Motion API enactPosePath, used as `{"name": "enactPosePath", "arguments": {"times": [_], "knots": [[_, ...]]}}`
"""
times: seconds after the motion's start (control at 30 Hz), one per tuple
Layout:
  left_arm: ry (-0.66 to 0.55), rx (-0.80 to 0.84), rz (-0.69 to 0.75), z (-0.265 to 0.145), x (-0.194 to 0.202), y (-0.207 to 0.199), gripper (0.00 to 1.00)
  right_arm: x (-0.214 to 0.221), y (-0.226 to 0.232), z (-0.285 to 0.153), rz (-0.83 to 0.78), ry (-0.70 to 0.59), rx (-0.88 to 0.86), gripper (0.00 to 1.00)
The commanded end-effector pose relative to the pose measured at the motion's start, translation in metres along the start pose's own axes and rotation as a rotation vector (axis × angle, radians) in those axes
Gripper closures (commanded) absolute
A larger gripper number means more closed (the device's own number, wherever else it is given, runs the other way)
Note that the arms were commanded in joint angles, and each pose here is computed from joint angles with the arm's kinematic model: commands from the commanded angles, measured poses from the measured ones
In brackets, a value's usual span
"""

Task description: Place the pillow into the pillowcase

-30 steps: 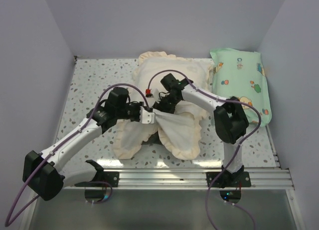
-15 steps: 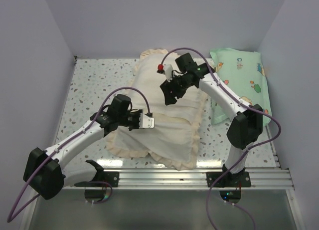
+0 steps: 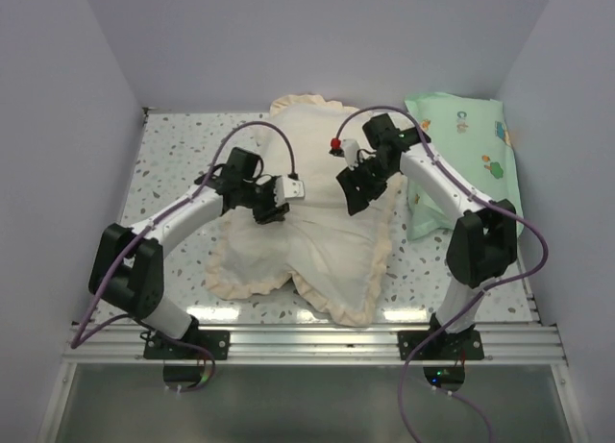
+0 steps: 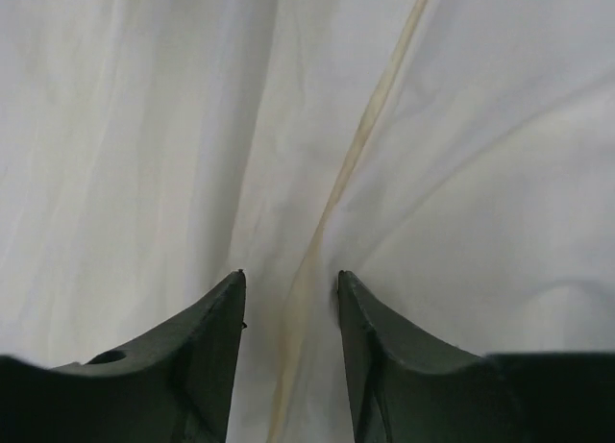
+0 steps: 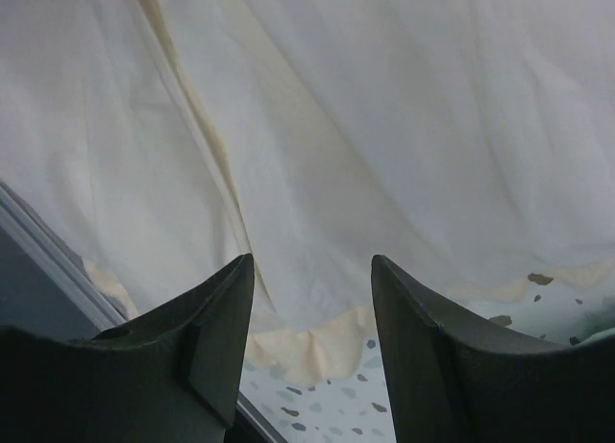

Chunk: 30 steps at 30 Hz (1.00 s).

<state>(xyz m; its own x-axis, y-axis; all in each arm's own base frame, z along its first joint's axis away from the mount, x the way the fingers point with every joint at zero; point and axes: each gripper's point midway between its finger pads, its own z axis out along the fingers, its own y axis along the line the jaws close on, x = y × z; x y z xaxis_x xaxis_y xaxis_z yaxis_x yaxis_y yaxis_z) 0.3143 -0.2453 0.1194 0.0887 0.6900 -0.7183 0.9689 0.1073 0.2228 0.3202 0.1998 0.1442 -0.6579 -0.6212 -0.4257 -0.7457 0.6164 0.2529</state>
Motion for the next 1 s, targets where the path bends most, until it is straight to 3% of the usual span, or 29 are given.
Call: {"name": "enactPosePath", "arguments": {"times": [0.0, 0.1, 0.13, 0.23, 0.43, 0.6, 0.7, 0.73, 0.77, 0.8, 0.83, 0.87, 0.9, 0.97], "knots": [[-0.053, -0.039, -0.17, -0.056, 0.011, 0.023, 0.51, 0.014, 0.008, -0.031, -0.055, -0.018, 0.044, 0.44], [-0.014, -0.145, -0.131, -0.091, 0.02, 0.035, 0.44, 0.025, 0.012, -0.035, -0.068, -0.036, 0.058, 0.42], [0.001, -0.173, -0.109, -0.1, 0.027, 0.038, 0.38, 0.03, 0.012, -0.033, -0.071, -0.038, 0.069, 0.42], [0.07, -0.223, -0.104, -0.11, 0.045, 0.039, 0.33, 0.038, 0.005, -0.027, -0.081, -0.03, 0.118, 0.41], [0.153, -0.219, -0.192, -0.088, 0.088, 0.051, 0.32, 0.037, 0.003, -0.007, -0.104, -0.025, 0.145, 0.35], [0.144, -0.178, -0.229, -0.066, 0.099, 0.056, 0.33, 0.042, 0.013, 0.011, -0.145, 0.025, 0.099, 0.38], [0.173, -0.103, -0.263, -0.057, 0.11, 0.045, 0.52, 0.061, 0.026, 0.026, -0.176, 0.094, 0.031, 0.44], [0.185, -0.104, -0.278, -0.056, 0.113, 0.046, 0.7, 0.074, 0.034, 0.033, -0.178, 0.135, -0.013, 0.48], [0.195, -0.097, -0.305, -0.051, 0.12, 0.046, 0.76, 0.083, 0.04, 0.038, -0.184, 0.167, -0.05, 0.53], [0.197, -0.095, -0.321, -0.048, 0.122, 0.048, 0.82, 0.099, 0.051, 0.041, -0.201, 0.239, -0.11, 0.67], [0.189, -0.103, -0.326, -0.048, 0.117, 0.057, 0.95, 0.108, 0.058, 0.049, -0.19, 0.287, -0.166, 0.76], [0.198, -0.101, -0.342, -0.042, 0.123, 0.062, 1.0, 0.112, 0.072, 0.053, -0.18, 0.299, -0.24, 0.84], [0.205, -0.13, -0.347, -0.042, 0.125, 0.075, 1.0, 0.115, 0.08, 0.054, -0.175, 0.311, -0.285, 0.98], [0.227, -0.226, -0.328, -0.045, 0.125, 0.118, 1.0, 0.109, 0.097, 0.062, -0.186, 0.296, -0.331, 1.0]]}}
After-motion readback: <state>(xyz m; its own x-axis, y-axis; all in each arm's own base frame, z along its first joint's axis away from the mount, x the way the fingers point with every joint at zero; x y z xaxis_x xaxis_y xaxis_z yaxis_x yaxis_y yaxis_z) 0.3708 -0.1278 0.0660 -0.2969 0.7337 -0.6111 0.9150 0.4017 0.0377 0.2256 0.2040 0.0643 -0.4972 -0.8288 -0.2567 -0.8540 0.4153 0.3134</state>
